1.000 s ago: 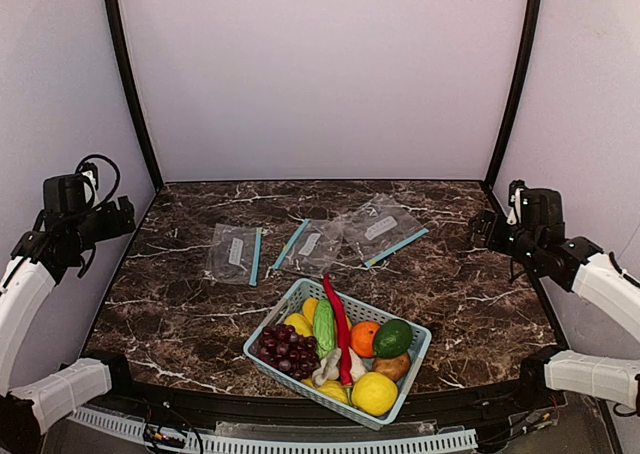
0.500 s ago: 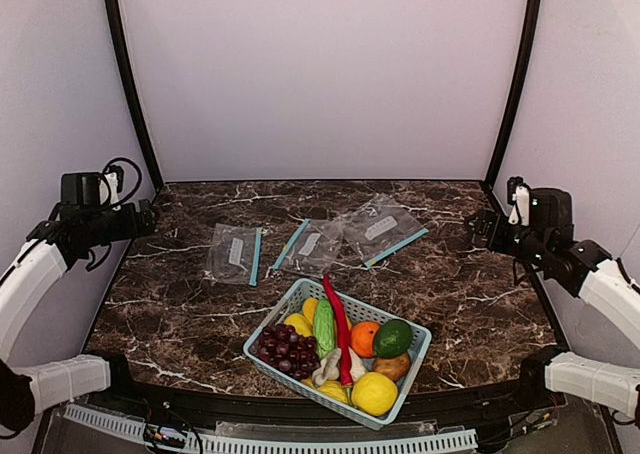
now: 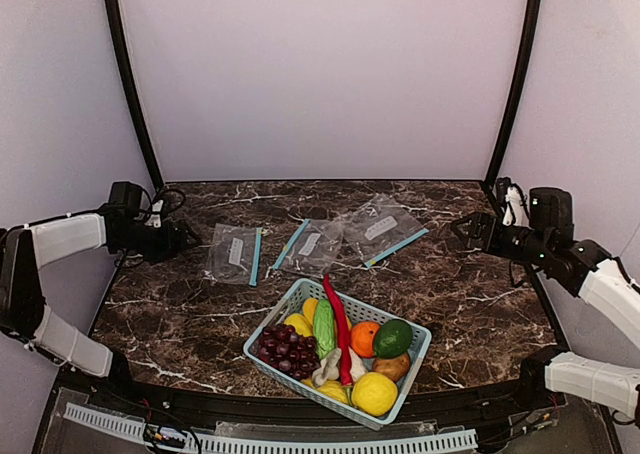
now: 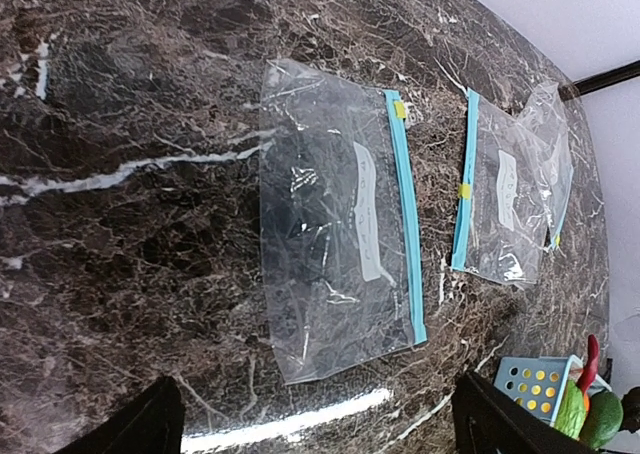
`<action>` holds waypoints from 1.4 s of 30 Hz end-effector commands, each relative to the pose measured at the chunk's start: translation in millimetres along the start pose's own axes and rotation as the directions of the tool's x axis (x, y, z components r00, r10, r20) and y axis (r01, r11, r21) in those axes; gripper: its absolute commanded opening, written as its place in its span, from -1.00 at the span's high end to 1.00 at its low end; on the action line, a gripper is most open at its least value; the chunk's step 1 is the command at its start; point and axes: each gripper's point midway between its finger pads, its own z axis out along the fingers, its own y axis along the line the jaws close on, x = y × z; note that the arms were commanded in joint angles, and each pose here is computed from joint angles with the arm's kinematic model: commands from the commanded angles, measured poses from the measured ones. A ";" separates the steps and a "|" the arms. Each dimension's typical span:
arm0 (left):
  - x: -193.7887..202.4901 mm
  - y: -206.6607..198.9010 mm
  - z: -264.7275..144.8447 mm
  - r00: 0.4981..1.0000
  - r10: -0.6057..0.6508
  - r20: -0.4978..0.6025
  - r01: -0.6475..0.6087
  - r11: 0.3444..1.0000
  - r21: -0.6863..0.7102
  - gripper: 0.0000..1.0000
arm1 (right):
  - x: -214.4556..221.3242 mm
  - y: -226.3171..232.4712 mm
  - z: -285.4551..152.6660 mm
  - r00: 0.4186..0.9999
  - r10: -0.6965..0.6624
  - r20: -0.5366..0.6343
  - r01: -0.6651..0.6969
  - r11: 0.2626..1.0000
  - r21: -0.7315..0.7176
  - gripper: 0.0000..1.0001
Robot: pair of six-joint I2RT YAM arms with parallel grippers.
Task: Place the food in the zip-top bag and seal the zipper
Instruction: Pick up the zipper food storage bag at the center of the board.
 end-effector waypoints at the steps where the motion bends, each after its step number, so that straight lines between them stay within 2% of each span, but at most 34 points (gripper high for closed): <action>1: 12.2 -12.1 23.6 0.996 -0.028 -0.083 0.034 0.997 0.072 -0.82 | -0.8 9.2 5.6 1.000 0.012 0.012 -0.011 0.998 -0.065 -0.96; 8: 7.1 -11.8 54.4 0.989 -0.052 -0.141 0.060 0.997 0.048 -0.53 | 7.9 7.9 9.2 1.000 0.017 -0.014 -0.018 0.997 -0.073 -0.96; 14: -1.5 -3.8 72.7 0.985 -0.083 -0.148 0.085 0.996 0.005 -0.48 | 8.8 5.0 10.2 1.000 0.011 -0.018 -0.012 0.998 -0.058 -0.96; 19: -0.5 -3.0 82.8 0.981 -0.101 -0.167 0.104 0.995 0.008 -0.27 | 9.2 4.9 12.1 1.000 0.012 -0.024 -0.013 0.998 -0.058 -0.96; 25: 7.0 -8.7 91.9 0.975 -0.090 -0.202 0.099 0.994 0.039 -0.14 | 9.9 5.0 14.2 0.999 0.014 -0.031 -0.016 0.998 -0.060 -0.96; 31: 8.8 -10.1 95.3 0.974 -0.093 -0.206 0.106 0.993 0.052 0.32 | 12.5 7.8 15.7 0.999 0.026 -0.040 -0.029 0.996 -0.081 -0.95; 35: -2.9 -20.6 83.3 0.987 -0.069 -0.143 0.081 0.993 0.082 0.66 | 12.8 11.7 14.0 0.999 0.038 -0.035 -0.042 0.993 -0.106 -0.96; 36: -13.4 -28.9 75.8 0.994 -0.048 -0.096 0.058 0.992 0.109 0.80 | 12.0 13.3 13.3 0.999 0.043 -0.032 -0.046 0.992 -0.115 -0.95; 38: -25.8 -44.1 61.3 1.000 -0.016 -0.023 0.020 0.987 0.161 0.96 | 10.6 19.1 11.9 0.998 0.048 -0.029 -0.052 0.988 -0.144 -0.95; 42: -45.3 -77.4 26.9 0.990 0.056 0.132 -0.090 0.960 0.266 0.99 | 5.1 34.9 9.7 0.998 0.053 -0.015 -0.055 0.972 -0.227 -0.95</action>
